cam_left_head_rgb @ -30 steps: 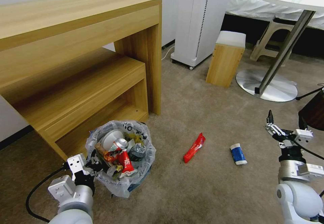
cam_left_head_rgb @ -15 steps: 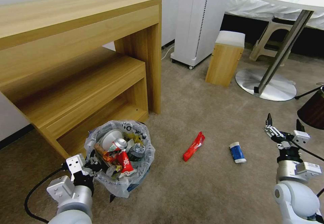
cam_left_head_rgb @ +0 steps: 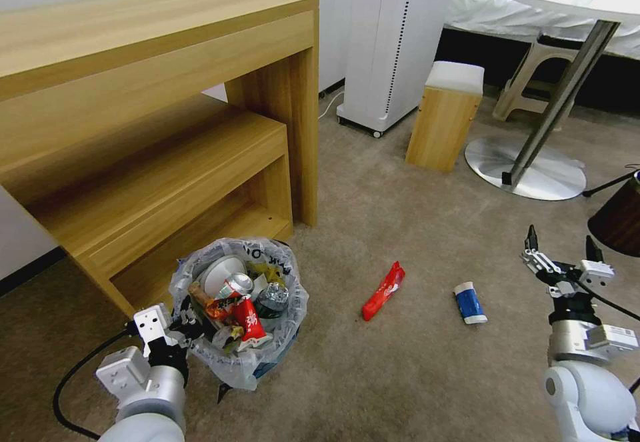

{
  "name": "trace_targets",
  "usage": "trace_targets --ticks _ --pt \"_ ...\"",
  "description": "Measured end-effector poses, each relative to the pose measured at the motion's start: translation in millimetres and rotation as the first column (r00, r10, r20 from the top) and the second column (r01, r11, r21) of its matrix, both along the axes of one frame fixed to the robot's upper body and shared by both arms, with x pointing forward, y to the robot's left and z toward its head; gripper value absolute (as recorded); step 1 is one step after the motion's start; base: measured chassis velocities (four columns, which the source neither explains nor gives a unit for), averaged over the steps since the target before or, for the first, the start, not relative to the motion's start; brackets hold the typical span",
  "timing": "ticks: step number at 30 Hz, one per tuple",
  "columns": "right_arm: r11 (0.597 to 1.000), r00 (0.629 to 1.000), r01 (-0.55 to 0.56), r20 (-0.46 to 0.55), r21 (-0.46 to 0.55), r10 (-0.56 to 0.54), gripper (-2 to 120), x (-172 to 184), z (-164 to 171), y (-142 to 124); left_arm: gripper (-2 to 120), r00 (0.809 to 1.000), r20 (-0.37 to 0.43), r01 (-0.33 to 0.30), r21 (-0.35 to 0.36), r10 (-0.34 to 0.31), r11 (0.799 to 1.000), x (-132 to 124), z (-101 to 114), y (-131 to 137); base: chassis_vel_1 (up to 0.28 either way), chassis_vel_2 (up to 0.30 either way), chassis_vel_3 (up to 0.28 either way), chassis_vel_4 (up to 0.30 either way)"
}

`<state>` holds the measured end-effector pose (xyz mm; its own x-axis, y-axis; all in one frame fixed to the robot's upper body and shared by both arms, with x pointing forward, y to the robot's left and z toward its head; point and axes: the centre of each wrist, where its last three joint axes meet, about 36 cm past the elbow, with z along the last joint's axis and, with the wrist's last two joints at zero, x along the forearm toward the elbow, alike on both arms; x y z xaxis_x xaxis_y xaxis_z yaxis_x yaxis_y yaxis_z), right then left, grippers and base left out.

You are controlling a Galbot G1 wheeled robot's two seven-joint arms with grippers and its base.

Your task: Pick up the trash bin and place the garbage on the floor into it.

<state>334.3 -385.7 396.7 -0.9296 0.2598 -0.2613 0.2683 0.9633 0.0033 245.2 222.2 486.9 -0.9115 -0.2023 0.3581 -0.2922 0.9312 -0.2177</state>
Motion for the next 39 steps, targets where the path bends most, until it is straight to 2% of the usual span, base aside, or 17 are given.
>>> trace_targets --ticks 8,15,20,23,25,27,31,36,39 --pt "1.0 1.0 0.009 -0.006 0.011 -0.009 100 1.6 -3.6 2.1 0 1.0 0.0 0.0 0.002 0.0 1.0 -0.1 -0.3 -0.7 -0.181 0.19 0.171 -0.189" --pt "1.0 1.0 0.022 -0.023 0.014 -0.021 100 3.1 -4.2 1.4 0 1.0 0.0 -0.002 0.004 0.002 1.0 0.0 -0.5 -0.4 -0.024 0.049 0.039 -0.039" --pt "0.998 0.994 0.055 -0.091 0.026 -0.052 100 6.5 -6.4 3.3 0 1.0 -0.029 0.003 -0.003 -0.004 1.0 -0.8 -1.0 -3.0 0.008 -0.007 -0.011 0.007" --pt "0.997 0.984 0.072 -0.165 0.011 -0.07 100 11.2 -12.8 3.0 0 0.993 -0.113 0.042 -0.016 -0.044 0.999 -4.5 -5.5 -4.7 0.0 0.0 0.0 0.0" --pt "0.997 0.98 0.074 -0.183 0.003 -0.072 100 11.6 -14.1 3.0 0 0.99 -0.128 0.05 -0.022 -0.052 0.999 -4.9 -6.9 -5.0 0.0 0.0 0.0 0.0" --pt "0.997 0.967 0.073 -0.243 -0.029 -0.078 100 11.6 -17.2 2.9 0 0.981 -0.18 0.068 -0.058 -0.077 0.996 -4.5 -8.7 -5.2 0.0 0.0 0.0 0.0" --pt "0.996 0.955 0.061 -0.287 -0.071 -0.079 100 10.4 -19.2 3.2 0 0.972 -0.215 0.077 -0.089 -0.094 0.993 -2.2 -7.5 -4.0 0.0 0.0 0.0 0.0" --pt "0.991 0.935 -0.032 -0.354 -0.133 -0.017 100 5.6 -22.3 0.0 0 0.962 -0.243 0.089 -0.149 -0.123 0.985 5.9 0.7 1.2 0.0 0.0 0.0 0.0" --pt "0.984 0.89 -0.085 -0.456 -0.157 0.004 100 0.9 -30.9 -0.6 0 0.964 -0.231 0.091 -0.178 -0.131 0.98 11.1 9.1 4.9 0.0 0.0 0.0 0.0"
